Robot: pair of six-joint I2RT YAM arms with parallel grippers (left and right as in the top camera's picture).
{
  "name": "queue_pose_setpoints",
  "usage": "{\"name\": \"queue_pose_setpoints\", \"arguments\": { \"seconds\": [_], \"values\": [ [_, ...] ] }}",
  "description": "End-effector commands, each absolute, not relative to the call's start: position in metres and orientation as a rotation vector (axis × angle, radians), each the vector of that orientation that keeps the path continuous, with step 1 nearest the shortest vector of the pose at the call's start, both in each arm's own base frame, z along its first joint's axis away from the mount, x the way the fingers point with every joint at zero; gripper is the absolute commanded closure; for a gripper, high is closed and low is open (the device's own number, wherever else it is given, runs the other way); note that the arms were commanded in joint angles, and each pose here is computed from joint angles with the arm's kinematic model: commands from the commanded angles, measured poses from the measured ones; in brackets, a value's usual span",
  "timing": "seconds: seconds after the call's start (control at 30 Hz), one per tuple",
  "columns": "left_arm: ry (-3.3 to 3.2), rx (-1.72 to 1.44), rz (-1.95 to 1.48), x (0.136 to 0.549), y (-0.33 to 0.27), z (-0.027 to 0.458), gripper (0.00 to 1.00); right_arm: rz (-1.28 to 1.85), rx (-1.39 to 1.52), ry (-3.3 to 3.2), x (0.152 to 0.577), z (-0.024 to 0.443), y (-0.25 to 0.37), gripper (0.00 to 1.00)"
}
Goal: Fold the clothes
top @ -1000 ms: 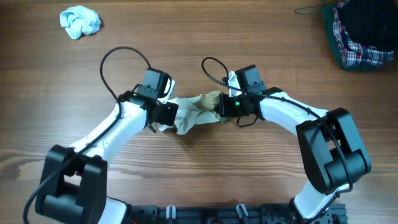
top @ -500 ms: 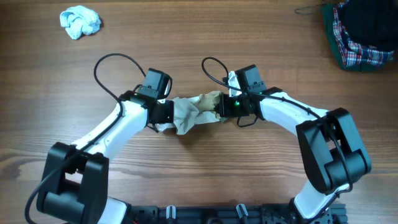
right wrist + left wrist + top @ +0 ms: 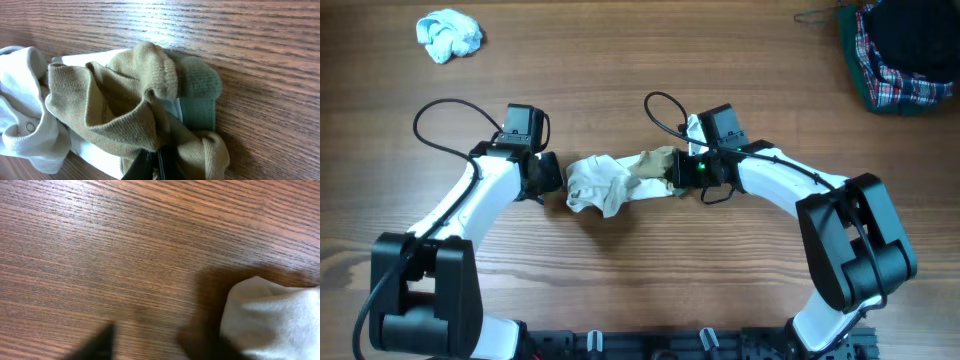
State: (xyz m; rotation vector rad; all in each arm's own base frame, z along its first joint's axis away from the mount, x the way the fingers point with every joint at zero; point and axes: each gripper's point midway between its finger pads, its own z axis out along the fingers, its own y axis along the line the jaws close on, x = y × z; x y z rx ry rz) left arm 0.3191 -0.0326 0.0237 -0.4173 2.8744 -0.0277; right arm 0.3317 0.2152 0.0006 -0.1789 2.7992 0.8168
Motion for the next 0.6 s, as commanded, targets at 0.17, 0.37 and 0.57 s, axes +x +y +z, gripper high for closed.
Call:
{"name": "queue_pose_setpoints", "arguments": {
  "seconds": [0.17,0.37,0.57],
  "values": [
    [2.864,-0.435,-0.018,0.324,-0.03,0.025,0.25,0.827,-0.116,2.824,0.346,-0.006,0.201,0.76],
    [2.873,-0.436,-0.013,0.323,-0.03,0.022,0.28,0.828,-0.181,2.717,0.358,0.042,0.183,0.44],
    [2.908,-0.439,0.001,0.319,-0.03,0.011,0.29,0.674,-0.316,2.655,0.362,0.059,0.169,0.32]
  ]
}}
